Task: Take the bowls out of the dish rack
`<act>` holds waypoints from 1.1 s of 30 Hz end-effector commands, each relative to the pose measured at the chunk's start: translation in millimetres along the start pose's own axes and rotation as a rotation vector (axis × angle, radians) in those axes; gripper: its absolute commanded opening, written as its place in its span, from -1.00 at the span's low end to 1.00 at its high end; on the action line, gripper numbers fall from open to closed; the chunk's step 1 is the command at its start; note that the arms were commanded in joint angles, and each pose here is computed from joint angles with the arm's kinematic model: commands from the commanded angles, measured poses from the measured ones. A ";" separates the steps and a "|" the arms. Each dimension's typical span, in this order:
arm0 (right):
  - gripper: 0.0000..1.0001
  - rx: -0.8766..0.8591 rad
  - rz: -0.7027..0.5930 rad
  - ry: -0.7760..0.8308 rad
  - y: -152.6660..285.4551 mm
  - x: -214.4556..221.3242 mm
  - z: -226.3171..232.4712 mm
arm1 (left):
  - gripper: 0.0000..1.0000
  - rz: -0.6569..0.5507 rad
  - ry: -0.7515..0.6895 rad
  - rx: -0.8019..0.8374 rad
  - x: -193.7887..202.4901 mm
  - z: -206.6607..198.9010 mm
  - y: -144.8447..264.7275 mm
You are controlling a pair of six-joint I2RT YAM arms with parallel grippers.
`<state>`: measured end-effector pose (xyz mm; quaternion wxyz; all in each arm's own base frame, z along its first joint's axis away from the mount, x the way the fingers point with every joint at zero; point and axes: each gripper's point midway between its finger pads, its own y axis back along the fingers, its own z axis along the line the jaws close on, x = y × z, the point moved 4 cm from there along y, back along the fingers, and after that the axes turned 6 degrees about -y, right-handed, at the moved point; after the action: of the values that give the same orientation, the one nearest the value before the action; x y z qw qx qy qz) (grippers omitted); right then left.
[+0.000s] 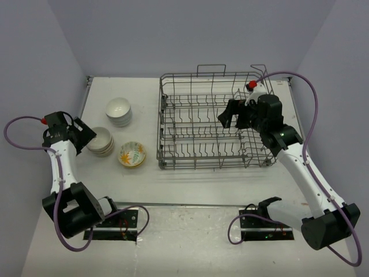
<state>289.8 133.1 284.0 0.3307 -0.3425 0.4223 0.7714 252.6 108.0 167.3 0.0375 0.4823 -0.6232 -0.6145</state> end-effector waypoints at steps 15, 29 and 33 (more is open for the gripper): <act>0.98 0.099 -0.270 0.015 106.9 -47.0 7.4 | 1.00 -0.523 -0.385 0.067 -38.8 -68.5 183.8; 0.98 0.220 -0.468 0.083 241.3 -11.1 -19.4 | 1.00 -0.798 -0.367 0.270 -1.2 -34.0 244.2; 0.98 0.222 -0.484 0.077 250.6 5.8 -27.2 | 1.00 -0.816 -0.374 0.323 13.9 -27.1 240.2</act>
<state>97.0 11.9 397.4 0.5382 -0.4388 0.3817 0.6100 130.1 27.9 362.8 -0.3749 0.5716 -0.4708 -0.5577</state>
